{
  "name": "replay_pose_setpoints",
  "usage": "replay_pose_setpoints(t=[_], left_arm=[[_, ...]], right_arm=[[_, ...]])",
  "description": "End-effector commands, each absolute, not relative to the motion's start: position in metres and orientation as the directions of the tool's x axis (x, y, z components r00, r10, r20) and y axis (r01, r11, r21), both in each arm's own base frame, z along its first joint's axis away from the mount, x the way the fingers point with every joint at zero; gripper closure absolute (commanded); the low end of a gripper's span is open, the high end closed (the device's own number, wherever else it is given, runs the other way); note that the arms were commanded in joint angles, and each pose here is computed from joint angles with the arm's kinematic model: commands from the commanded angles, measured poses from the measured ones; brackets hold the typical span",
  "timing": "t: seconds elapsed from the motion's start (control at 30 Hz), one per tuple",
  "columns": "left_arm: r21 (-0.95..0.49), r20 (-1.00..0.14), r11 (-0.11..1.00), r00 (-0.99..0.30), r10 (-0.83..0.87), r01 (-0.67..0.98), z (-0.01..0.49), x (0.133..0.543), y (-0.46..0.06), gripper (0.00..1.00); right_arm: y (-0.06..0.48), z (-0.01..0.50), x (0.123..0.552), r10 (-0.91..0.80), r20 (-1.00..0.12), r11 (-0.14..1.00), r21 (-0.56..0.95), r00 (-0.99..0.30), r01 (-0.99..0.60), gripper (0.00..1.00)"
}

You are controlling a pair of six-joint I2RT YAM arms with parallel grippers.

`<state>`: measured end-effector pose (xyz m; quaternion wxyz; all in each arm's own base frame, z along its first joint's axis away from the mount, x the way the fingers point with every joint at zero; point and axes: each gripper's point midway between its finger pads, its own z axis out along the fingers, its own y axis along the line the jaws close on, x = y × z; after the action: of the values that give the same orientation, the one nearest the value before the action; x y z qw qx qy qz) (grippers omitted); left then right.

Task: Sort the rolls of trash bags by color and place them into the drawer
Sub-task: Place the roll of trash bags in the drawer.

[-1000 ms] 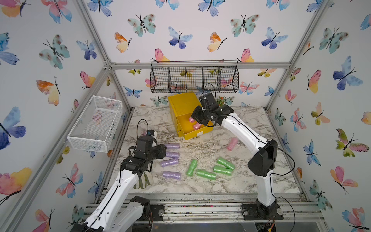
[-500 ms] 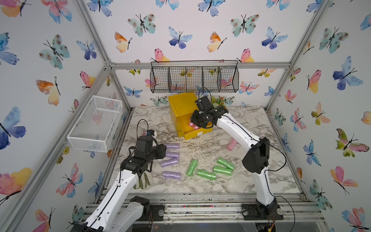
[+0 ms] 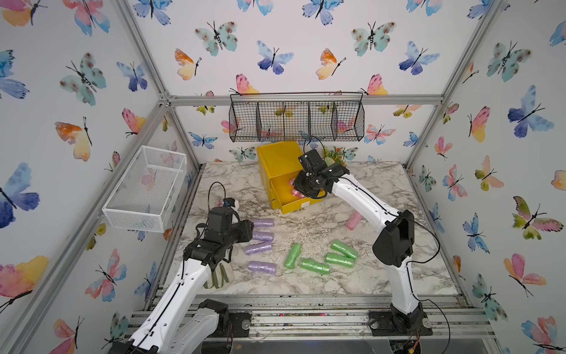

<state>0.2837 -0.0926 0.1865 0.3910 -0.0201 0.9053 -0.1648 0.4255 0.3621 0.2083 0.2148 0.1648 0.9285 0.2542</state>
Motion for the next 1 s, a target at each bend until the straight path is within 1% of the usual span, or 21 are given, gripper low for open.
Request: replay_pose_setpoints(t=[0.0,0.63,0.67,0.77,0.97], left_arm=[[-0.321,-0.706,0.941,-0.690,-0.160,0.111,0.187,0.284,-0.095,0.49],[-0.328,-0.704,0.938,-0.690,-0.166,0.109,0.188,0.286,-0.093,0.49],[-0.329,-0.704,0.938,-0.690,-0.167,0.108,0.188,0.286,-0.093,0.49],[-0.329,-0.704,0.938,-0.690,-0.167,0.108,0.188,0.286,-0.092,0.49],[-0.329,-0.704,0.938,-0.690,-0.168,0.107,0.187,0.286,-0.092,0.49]], right_arm=[[0.360,0.213,0.425,0.434,-0.318,0.810,0.547,-0.843,0.211,0.73],[0.371,0.226,0.436,0.457,-0.320,0.780,0.593,-0.830,0.200,0.65],[0.372,0.227,0.436,0.457,-0.319,0.778,0.595,-0.830,0.200,0.66],[0.372,0.228,0.435,0.460,-0.316,0.773,0.602,-0.830,0.199,0.72],[0.367,0.232,0.431,0.487,-0.311,0.758,0.614,-0.816,0.218,0.74]])
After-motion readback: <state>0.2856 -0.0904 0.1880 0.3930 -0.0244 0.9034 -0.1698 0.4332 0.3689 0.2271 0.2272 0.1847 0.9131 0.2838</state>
